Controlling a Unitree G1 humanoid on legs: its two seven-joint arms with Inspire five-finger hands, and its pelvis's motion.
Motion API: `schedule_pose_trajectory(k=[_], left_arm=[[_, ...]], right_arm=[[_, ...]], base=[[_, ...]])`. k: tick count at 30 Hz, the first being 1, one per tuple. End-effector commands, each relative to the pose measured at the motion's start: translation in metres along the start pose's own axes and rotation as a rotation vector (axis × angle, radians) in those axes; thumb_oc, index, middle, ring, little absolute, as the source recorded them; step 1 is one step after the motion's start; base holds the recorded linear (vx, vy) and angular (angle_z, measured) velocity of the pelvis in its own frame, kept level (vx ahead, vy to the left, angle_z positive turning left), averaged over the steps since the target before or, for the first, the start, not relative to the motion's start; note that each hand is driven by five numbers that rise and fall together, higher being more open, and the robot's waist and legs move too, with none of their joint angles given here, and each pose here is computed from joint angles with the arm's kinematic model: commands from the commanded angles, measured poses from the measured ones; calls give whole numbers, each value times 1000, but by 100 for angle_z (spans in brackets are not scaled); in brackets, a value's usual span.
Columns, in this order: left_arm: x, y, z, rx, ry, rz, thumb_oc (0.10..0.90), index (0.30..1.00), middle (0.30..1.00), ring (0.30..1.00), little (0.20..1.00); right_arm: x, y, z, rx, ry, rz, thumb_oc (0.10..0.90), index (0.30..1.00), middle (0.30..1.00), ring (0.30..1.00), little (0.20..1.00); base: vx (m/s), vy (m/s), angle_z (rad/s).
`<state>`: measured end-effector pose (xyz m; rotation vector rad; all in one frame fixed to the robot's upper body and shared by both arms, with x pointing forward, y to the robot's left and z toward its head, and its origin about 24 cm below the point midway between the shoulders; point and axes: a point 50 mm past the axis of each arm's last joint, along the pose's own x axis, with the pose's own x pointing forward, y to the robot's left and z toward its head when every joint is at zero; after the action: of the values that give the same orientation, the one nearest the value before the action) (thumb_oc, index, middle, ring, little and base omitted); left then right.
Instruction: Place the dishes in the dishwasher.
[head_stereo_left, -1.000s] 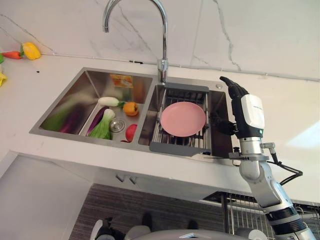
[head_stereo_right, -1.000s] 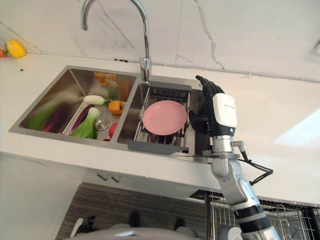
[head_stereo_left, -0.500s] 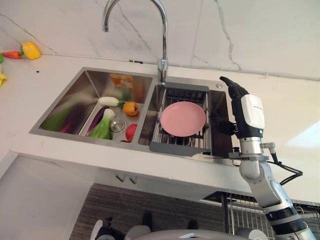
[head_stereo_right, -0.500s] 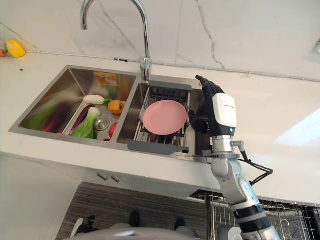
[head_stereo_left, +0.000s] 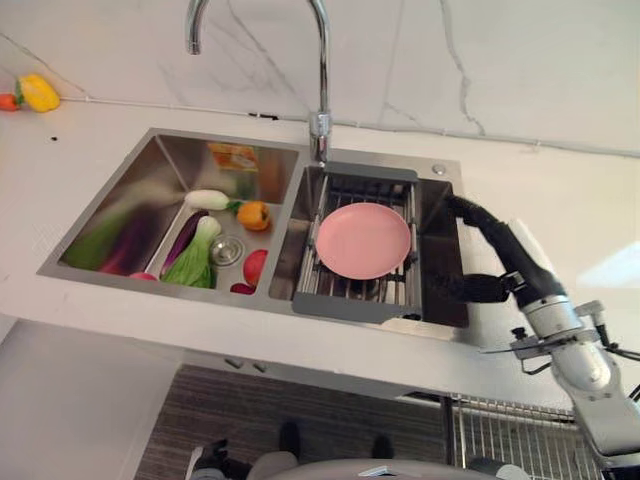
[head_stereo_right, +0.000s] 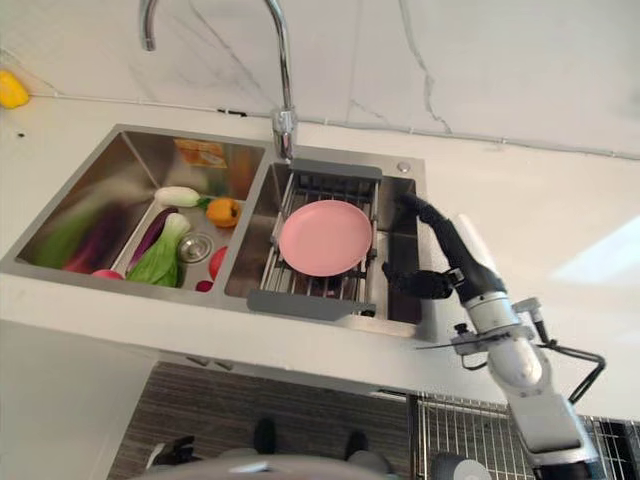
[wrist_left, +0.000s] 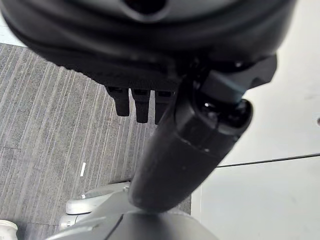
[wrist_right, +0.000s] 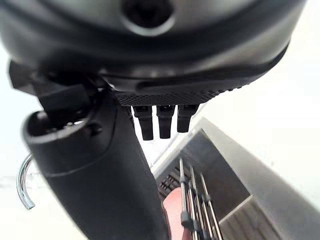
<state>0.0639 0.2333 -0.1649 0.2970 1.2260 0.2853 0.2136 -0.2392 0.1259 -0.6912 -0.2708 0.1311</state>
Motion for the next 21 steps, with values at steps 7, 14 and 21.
schedule_pose_trajectory(k=[7, 14, 21], left_arm=[[3, -13, 29, 11, -74, -71, 800, 900, 900, 900, 900], [2, -12, 22, 36, -52, -71, 800, 900, 900, 900, 900], [2, -13, 18, 35, -38, -69, 800, 900, 900, 900, 900]], right_arm=[[20, -6, 66, -276, -353, 183, 800, 900, 900, 900, 900], [33, 7, 69, -325, -384, 196, 800, 900, 900, 900, 900], [40, 9, 66, -383, -373, 164, 800, 900, 900, 900, 900]], base=[[12, 11, -5], [3, 3, -1], [0, 0, 0]])
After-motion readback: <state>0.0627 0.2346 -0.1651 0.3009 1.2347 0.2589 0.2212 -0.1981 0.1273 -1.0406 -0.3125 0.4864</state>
